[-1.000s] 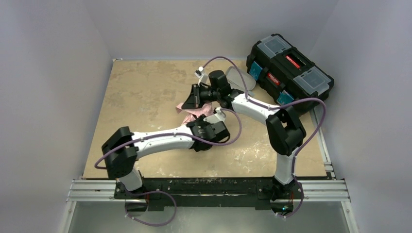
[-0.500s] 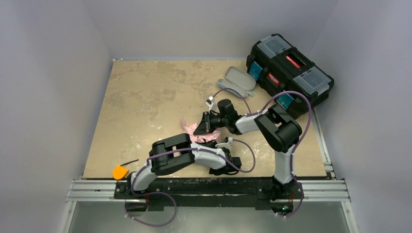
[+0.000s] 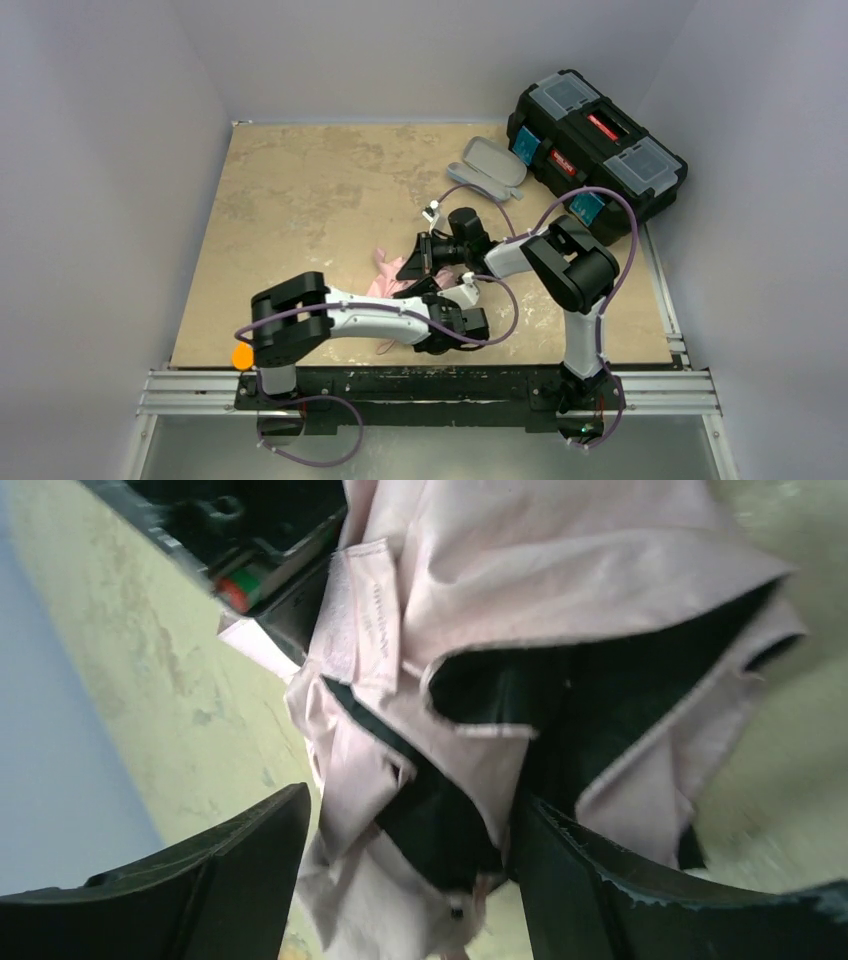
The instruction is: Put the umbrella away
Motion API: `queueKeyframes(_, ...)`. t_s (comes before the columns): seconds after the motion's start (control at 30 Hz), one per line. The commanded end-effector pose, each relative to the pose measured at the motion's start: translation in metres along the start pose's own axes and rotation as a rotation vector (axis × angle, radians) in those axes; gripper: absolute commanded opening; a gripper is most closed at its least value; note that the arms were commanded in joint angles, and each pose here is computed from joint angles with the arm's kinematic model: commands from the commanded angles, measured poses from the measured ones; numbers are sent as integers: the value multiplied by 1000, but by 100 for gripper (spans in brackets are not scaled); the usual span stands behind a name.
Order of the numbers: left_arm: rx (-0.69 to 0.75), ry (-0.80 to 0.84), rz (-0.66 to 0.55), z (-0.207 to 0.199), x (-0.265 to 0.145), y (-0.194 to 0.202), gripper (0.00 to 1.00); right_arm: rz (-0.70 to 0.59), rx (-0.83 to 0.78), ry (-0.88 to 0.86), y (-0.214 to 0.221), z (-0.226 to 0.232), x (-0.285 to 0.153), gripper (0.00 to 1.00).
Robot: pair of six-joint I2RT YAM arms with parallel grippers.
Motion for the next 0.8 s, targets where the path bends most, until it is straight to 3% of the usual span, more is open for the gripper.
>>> queueKeyframes(0.0,-143,198,-92,8,-33,-19,74,77,87,177,35,-52,-1,0)
queueKeyframes(0.27,-441,464,-166,40,-40,-21,76,62,79,178,30,-46,-3,0)
queueKeyframes(0.6,-618,735,-152,5,6,-6,82,52,55,166,22,-31,-6,0)
queueKeyframes(0.77,-649,734,-112,-9,35,4,78,44,48,159,18,-23,-9,0)
Point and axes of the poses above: each gripper's point midway between its finger pads, its own x axis out along the fingers, its own z axis along the line the jaws close on, y = z × x, the point moved 3 cm from there along -x, back along the fingers, and after that the axes turned 8 degrees about x, right-handed, at the moved point
